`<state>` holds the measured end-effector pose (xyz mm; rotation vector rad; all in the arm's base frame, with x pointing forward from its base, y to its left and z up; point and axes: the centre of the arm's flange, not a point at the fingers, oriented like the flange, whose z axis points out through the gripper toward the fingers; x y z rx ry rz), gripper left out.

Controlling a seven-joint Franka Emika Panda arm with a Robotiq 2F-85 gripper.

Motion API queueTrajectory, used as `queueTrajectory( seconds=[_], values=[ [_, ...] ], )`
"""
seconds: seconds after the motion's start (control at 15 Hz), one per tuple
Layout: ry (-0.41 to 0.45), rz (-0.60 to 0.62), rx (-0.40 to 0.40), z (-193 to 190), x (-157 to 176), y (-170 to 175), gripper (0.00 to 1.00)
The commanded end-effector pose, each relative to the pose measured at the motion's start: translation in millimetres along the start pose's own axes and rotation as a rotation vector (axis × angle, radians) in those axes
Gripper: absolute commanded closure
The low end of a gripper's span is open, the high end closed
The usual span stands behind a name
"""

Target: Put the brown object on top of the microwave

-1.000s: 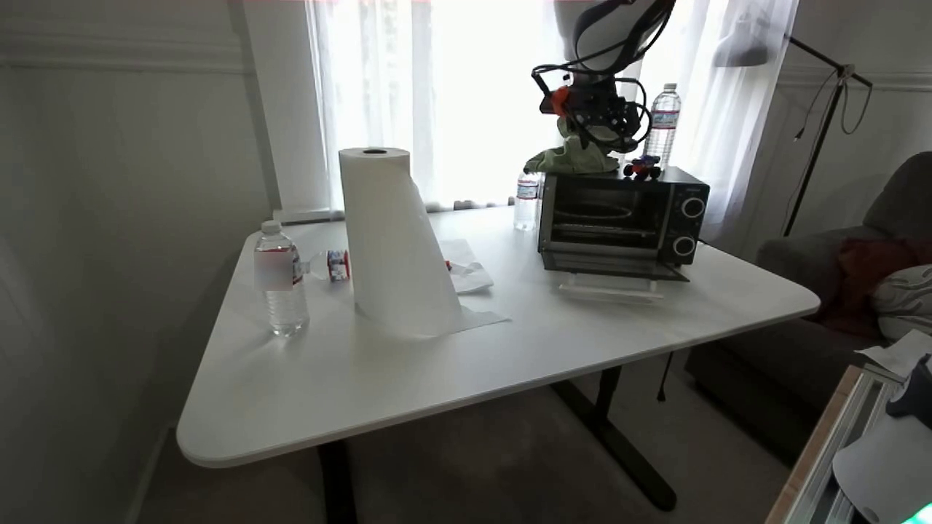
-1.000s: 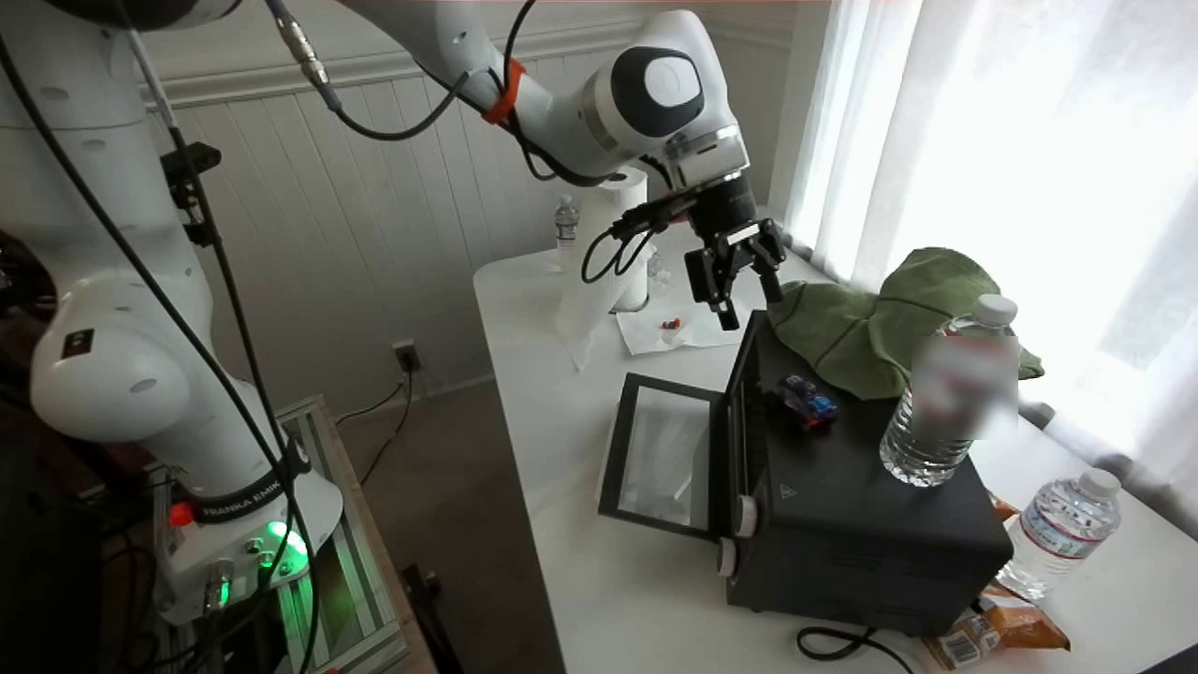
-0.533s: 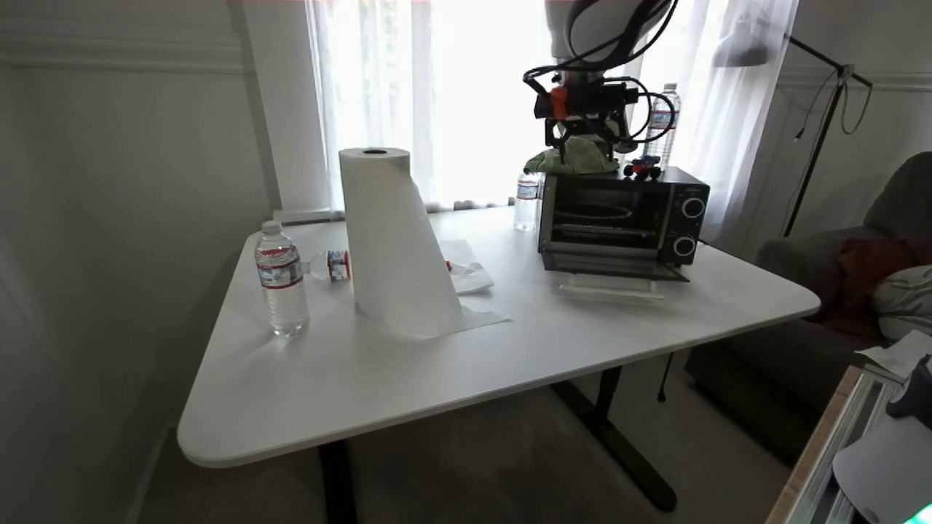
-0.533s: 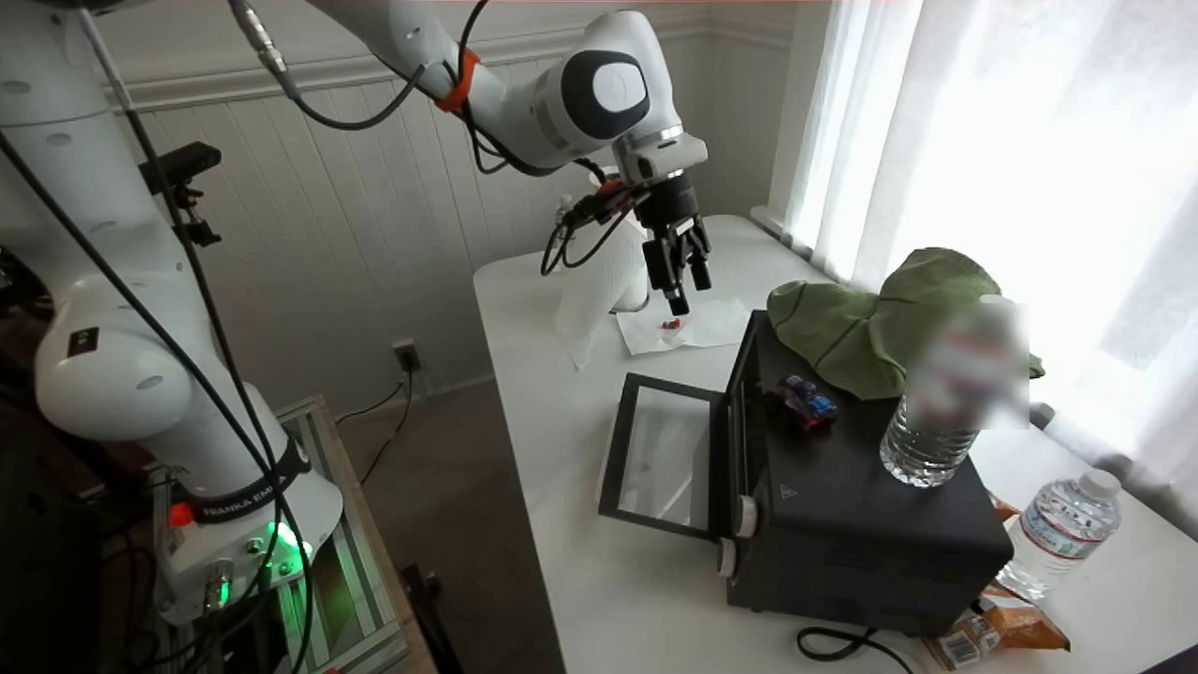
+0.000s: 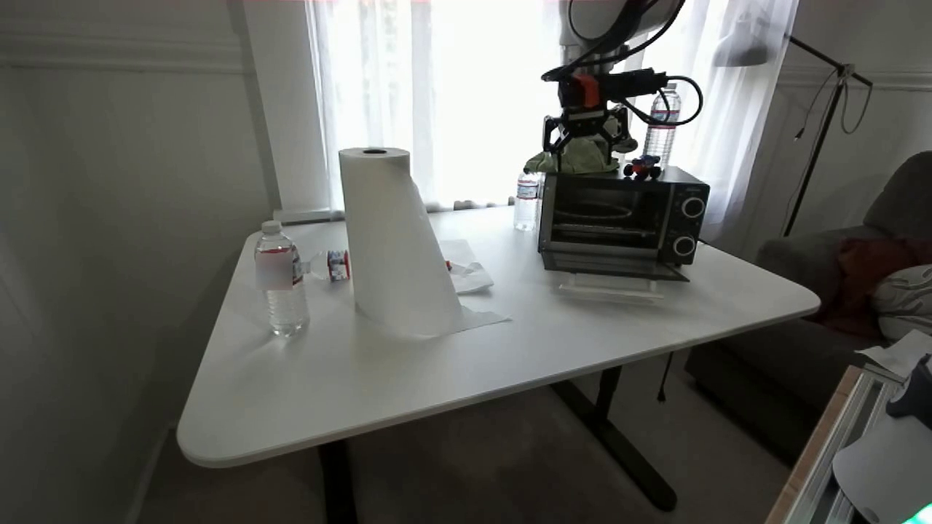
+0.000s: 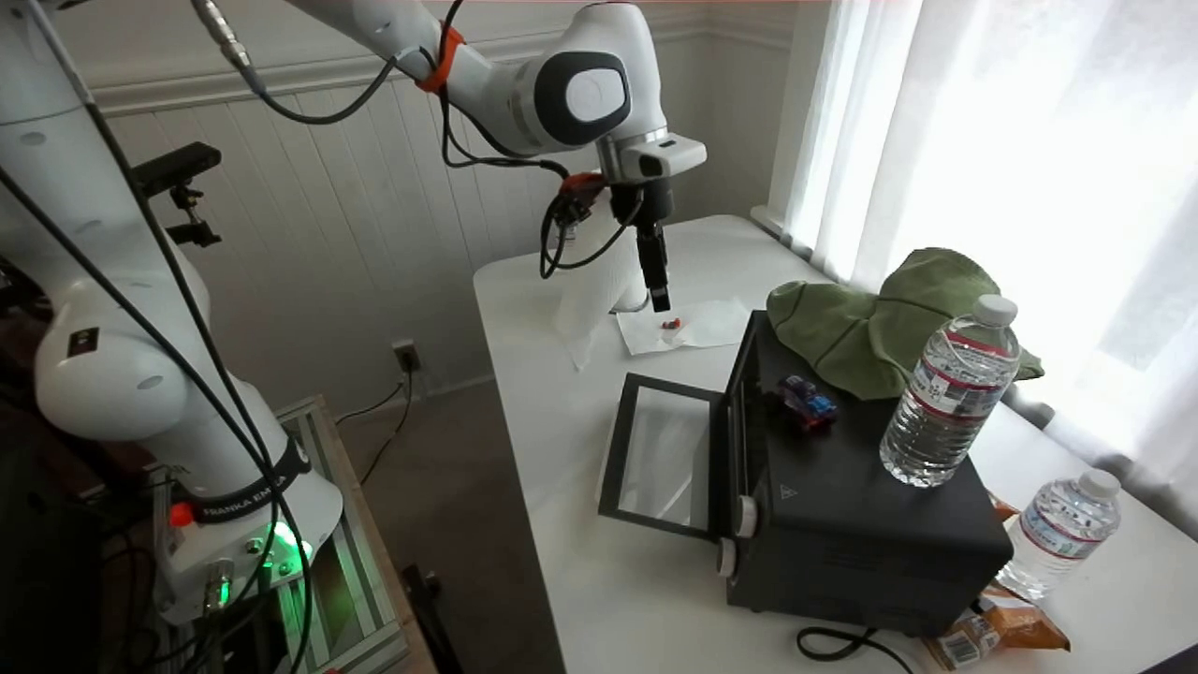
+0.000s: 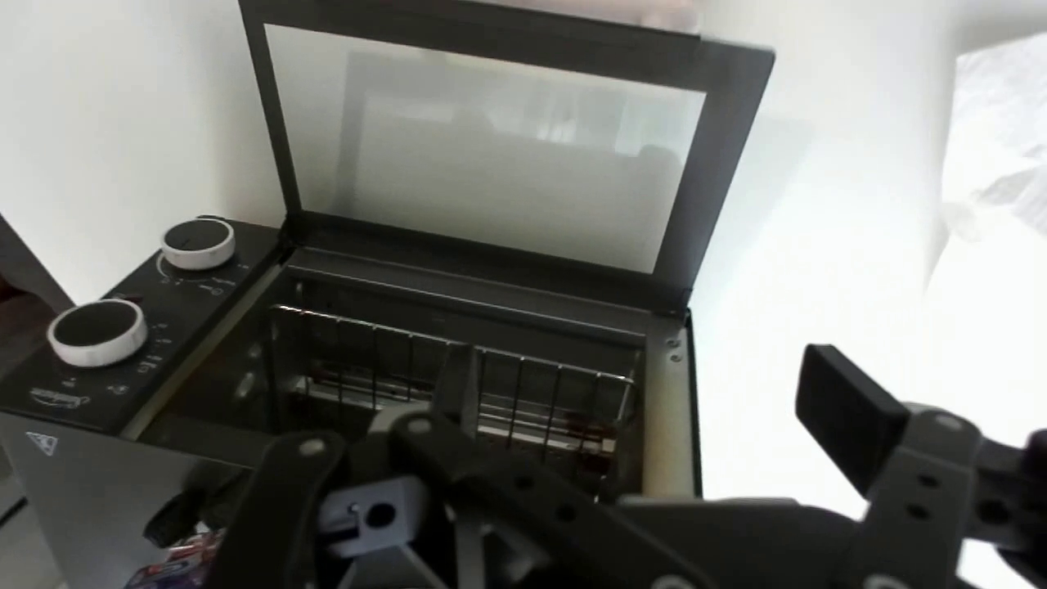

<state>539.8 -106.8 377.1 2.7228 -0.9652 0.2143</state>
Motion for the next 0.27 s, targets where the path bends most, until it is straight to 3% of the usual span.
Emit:
queueTrajectory(
  seconds=[0.0,0.2],
  values=[
    [-0.002,-0.01,0.005,-0.9,0.8,0.4,0.0],
    [-0.005,-0.006,0.002,1.4,0.8,0.0,0.0]
  ],
)
